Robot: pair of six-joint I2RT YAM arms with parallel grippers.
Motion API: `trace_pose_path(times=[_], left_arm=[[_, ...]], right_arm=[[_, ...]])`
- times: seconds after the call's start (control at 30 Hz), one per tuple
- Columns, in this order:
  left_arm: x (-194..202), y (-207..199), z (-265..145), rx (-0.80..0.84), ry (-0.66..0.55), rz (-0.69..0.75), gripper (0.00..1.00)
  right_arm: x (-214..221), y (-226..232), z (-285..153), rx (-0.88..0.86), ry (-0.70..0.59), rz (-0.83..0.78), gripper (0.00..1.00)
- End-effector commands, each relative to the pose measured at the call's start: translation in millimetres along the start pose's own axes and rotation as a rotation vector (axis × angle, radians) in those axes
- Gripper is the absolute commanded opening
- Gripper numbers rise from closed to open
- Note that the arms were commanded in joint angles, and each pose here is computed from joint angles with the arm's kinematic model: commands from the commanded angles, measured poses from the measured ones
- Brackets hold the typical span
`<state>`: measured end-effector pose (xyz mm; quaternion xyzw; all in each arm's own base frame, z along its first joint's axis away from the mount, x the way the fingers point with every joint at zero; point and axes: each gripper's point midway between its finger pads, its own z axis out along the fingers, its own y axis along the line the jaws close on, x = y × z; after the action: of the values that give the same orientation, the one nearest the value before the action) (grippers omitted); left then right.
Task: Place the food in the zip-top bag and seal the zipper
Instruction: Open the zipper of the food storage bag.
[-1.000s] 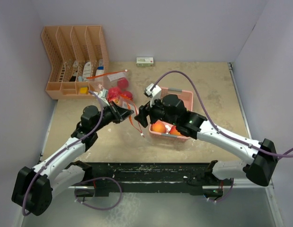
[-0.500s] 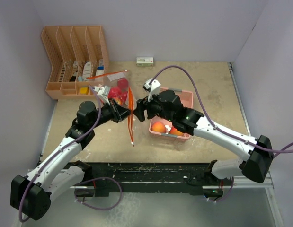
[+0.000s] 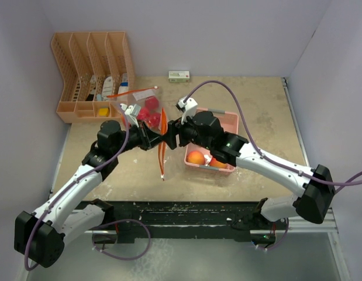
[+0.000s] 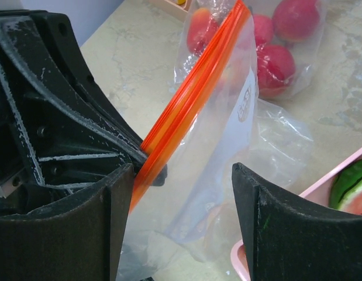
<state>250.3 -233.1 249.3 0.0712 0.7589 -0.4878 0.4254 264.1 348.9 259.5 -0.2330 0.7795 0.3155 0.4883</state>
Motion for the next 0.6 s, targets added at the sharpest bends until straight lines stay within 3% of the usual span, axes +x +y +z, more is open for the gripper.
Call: trace_pose_path(times=[0.0,0.13,0.4,0.57], left_arm=[[-19,-24,-3,0.068,-0.040,0.077,0.00],[-18,-25,-3,0.069,-0.037,0.085,0.00],[-26,-24,-12,0.021,-0.055,0.135,0.00],[-45,3,-39,-0.257,-0.051,0.242,0.00]], right_arm=[[-22,1,8,0.025,-0.059,0.052,0.68],[-18,-2,10,0.043,-0.048,0.054,0.58],[-16,-23,-4,0.138,-0.056,0.048,0.02],[-9,-69,-23,0.387,-0.066,0.040,0.00]])
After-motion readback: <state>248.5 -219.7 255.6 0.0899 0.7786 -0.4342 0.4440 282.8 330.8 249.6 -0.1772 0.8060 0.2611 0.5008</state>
